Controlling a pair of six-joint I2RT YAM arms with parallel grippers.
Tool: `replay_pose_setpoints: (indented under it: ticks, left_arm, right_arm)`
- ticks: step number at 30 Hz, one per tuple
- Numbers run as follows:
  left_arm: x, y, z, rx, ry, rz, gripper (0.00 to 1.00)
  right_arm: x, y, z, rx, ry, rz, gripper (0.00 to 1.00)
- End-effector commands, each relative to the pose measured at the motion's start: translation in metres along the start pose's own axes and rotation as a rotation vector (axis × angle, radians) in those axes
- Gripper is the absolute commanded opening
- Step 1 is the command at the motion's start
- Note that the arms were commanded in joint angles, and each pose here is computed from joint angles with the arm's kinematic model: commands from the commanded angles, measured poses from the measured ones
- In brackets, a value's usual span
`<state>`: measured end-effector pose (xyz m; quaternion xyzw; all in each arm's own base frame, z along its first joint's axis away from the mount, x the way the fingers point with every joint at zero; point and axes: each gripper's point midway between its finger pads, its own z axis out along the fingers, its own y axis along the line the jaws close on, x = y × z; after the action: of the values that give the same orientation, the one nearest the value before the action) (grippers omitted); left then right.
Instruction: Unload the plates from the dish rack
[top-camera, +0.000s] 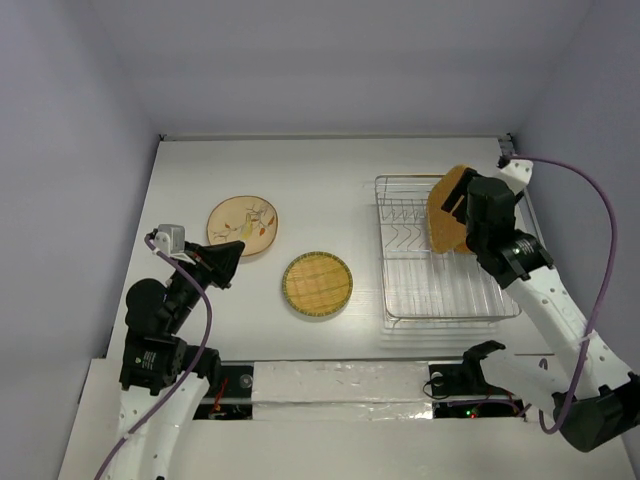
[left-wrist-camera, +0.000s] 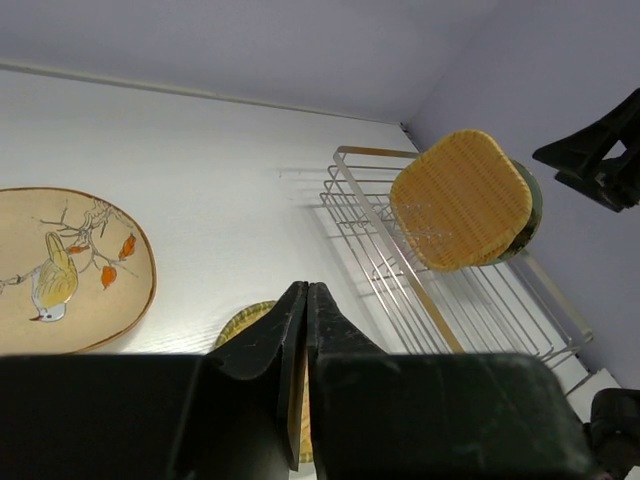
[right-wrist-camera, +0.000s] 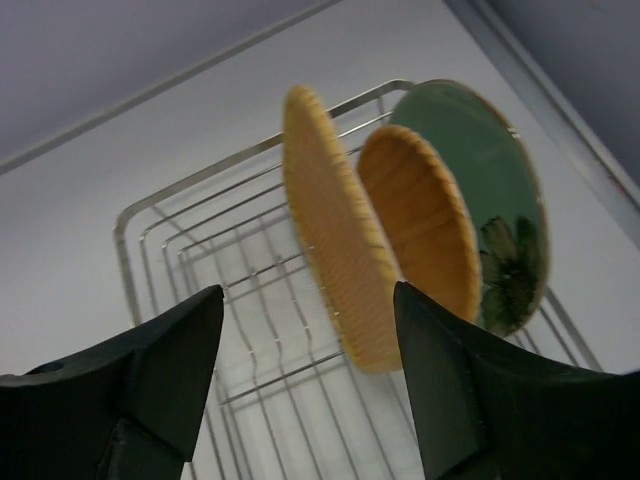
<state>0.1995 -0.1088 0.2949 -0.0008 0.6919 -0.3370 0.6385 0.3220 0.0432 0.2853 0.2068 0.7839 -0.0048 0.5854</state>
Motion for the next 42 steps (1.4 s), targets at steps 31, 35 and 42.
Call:
replay_pose_setpoints:
  ticks: [31, 35, 42]
  left_arm:
    - [-0.006, -0.009, 0.002, 0.042, -0.018, 0.012, 0.19]
    - [-0.007, -0.009, 0.002, 0.041, -0.020, 0.012, 0.19]
    - [-0.007, -0.009, 0.002, 0.040, -0.021, 0.012, 0.19]
  right_arm:
    - [-0.046, -0.030, 0.038, 0.094, 0.010, -0.185, 0.00]
    - [-0.072, -0.024, 0.023, 0.074, -0.029, -0.195, 0.00]
    - [-0.111, -0.010, -0.021, 0.011, -0.105, -0.172, 0.00]
